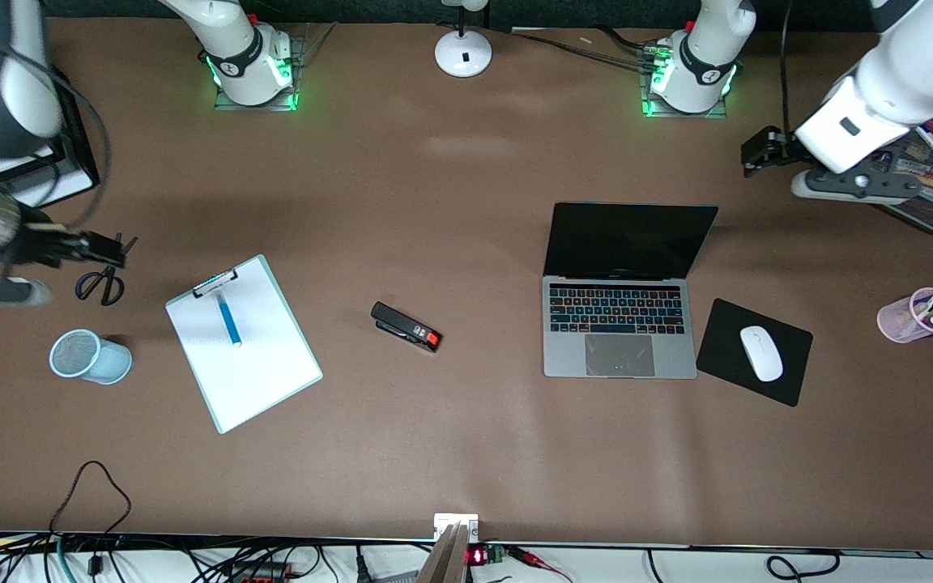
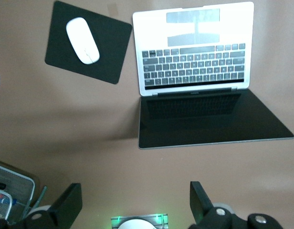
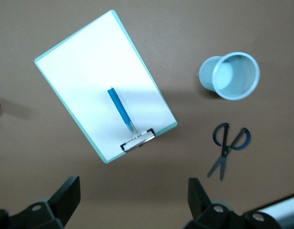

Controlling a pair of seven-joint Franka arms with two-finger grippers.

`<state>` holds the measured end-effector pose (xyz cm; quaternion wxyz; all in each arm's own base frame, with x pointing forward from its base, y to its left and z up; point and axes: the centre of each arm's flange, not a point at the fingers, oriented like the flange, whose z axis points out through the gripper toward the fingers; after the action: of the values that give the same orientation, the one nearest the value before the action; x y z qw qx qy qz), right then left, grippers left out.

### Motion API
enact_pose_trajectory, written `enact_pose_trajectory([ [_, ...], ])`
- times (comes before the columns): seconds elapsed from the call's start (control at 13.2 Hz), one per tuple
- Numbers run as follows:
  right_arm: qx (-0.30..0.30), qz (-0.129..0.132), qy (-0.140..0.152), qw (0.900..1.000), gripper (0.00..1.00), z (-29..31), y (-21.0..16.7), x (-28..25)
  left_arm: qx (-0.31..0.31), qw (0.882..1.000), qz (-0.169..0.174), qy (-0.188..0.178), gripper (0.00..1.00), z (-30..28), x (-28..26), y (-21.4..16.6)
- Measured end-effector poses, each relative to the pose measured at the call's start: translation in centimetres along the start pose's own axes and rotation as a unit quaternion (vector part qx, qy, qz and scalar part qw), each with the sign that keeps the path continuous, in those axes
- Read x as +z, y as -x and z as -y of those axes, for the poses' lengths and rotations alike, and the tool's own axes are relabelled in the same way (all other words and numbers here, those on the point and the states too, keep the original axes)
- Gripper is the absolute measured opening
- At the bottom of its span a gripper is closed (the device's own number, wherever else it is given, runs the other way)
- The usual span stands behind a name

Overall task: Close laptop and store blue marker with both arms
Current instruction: 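Reach the right gripper to the marker while the left gripper approaches the laptop, then grasp the blue marker with the right gripper while the left gripper reaches the lid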

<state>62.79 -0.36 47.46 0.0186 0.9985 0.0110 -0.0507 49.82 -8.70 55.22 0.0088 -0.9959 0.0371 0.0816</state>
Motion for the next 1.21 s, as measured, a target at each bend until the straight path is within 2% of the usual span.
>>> enact_pose_trajectory([
  [0.23,-0.016,0.015,0.009,1.0,1.0,2.2,-2.5,5.5,-0.005,1.0,0.027,-0.008,1.0,-1.8,2.7,0.4],
  [0.61,-0.048,0.042,0.021,0.998,1.0,6.4,-4.4,12.5,-0.019,0.997,0.062,-0.033,1.0,-6.5,6.6,1.8],
  [0.83,-0.067,0.037,0.025,0.997,1.0,6.5,-5.6,15.9,-0.02,0.996,0.079,-0.037,1.0,-7.7,9.4,2.4],
  [0.99,-0.092,0.023,0.027,0.995,1.0,6.6,-6.3,17.3,-0.022,0.995,0.089,-0.028,1.0,-7.8,11.1,2.7],
  [1.21,-0.119,0.016,0.028,0.992,1.0,6.7,-7.1,19.8,-0.03,0.995,0.086,-0.043,1.0,-10.9,12.9,3.7],
])
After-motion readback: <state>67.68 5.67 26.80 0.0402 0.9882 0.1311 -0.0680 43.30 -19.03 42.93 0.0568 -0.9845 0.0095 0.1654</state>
